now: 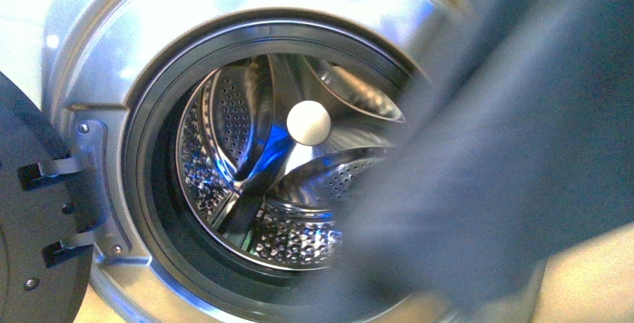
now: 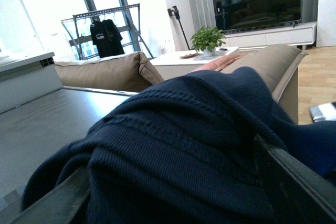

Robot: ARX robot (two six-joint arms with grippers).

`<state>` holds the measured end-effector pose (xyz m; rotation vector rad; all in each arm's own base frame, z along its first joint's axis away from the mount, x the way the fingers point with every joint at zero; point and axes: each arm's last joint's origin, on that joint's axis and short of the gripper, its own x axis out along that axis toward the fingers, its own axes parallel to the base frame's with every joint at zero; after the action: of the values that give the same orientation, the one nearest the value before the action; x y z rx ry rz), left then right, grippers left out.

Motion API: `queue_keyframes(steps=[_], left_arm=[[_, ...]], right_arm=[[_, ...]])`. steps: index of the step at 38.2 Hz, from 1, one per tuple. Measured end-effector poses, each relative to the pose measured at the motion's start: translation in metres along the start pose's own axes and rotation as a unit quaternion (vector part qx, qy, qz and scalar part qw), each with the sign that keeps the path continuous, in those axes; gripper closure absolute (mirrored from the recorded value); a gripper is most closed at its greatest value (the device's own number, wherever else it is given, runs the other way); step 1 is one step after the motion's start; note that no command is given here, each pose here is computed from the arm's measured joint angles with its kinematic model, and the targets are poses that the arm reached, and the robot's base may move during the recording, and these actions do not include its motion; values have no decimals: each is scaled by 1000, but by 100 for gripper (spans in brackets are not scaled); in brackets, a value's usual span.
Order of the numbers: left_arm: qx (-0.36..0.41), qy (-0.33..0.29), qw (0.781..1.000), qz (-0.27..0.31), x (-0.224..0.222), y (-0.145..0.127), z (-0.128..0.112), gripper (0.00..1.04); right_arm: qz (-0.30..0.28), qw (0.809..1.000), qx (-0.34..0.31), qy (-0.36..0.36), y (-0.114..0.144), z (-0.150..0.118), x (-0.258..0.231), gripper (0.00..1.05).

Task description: Collect clothes from washing machine

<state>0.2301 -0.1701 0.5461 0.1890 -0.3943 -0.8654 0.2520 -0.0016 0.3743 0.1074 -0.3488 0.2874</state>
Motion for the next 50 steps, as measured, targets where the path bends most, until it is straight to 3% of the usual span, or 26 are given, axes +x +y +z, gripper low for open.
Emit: queue_keyframes(steps=[6,18,27,30,36,42,45,50], left_arm=[[0,0,1000,0,0,0,0,5],[0,-1,1000,0,0,0,0,7],[0,-1,1000,0,0,0,0,7],[0,-1,1000,0,0,0,0,7],[0,-1,1000,0,0,0,0,7],[0,-1,1000,0,0,0,0,7],[0,-1,1000,0,0,0,0,7],[1,-1,1000,0,0,0,1,7]], right_arm=[[-50,999,-14,-12,-40,36,-17,100],[-197,978,-54,-45,-133,107,-61,100],[-271,959,-79,-25,-173,118,-116,100],[-295,952,-88,-1,-184,110,-139,100],[-295,949,-57,92,-193,67,-165,100],[-289,938,14,192,-195,-5,-180,100],[-293,921,79,245,-200,-47,-186,85],[-294,901,144,283,-199,-84,-195,66]])
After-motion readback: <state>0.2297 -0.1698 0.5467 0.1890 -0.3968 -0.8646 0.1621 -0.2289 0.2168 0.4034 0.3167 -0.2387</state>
